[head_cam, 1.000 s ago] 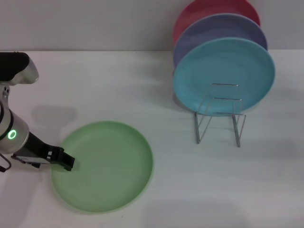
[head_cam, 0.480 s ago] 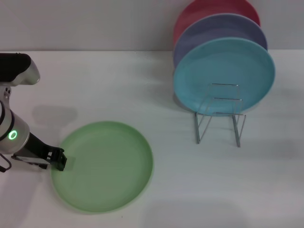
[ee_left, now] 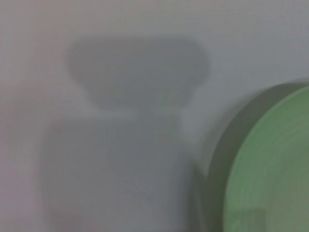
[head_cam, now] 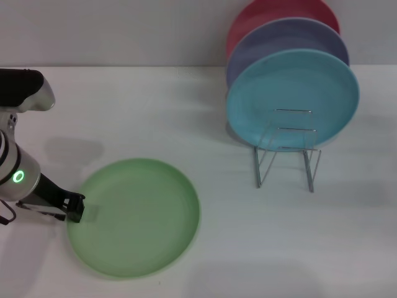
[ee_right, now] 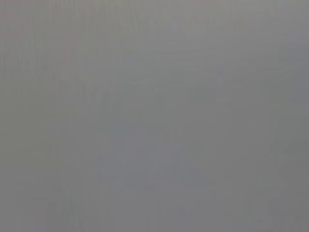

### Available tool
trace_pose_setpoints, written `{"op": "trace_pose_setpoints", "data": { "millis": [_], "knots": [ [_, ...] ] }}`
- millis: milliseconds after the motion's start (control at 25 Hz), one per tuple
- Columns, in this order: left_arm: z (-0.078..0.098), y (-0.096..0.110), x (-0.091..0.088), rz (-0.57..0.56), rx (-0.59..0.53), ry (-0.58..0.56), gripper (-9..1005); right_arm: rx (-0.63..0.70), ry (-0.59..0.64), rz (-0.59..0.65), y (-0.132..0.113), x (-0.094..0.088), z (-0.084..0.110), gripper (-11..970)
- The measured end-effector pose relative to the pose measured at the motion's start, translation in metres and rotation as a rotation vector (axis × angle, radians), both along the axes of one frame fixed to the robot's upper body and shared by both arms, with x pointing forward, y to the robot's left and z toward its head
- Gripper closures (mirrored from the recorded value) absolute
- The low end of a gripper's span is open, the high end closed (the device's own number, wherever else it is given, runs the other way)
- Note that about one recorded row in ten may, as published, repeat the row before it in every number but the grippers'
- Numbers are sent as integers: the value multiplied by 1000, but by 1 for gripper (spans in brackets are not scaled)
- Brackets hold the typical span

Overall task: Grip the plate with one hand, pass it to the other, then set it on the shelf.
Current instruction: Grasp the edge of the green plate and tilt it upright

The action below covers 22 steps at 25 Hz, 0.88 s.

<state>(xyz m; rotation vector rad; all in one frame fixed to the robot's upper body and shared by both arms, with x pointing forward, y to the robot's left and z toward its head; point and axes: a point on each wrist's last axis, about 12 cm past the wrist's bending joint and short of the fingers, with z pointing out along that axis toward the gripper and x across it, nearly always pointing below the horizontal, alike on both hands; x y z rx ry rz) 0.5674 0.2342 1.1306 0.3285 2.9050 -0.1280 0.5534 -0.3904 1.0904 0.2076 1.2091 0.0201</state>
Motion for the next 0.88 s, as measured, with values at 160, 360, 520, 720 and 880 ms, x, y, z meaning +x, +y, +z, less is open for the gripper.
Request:
{"op": "trace_pose_setpoints", "data": {
  "millis": [160,360,520,720,880],
  "knots": [
    [-1,-2,0,-8,5,-1,741,0,-1,1,0,1,0,364],
    [-1,-2,1,-9,5,-1,770,0,-2,2,0,1,1,364],
    [-1,-2,1,-8,6,-6,797,-1,-3,3,0,1,1,364],
    [-2,-2,2,-6,6,-9,832,-1,-4,3,0,2,1,364],
    [-3,-2,2,-7,5,-5,859,-1,-4,3,0,2,1,364]
  ]
}}
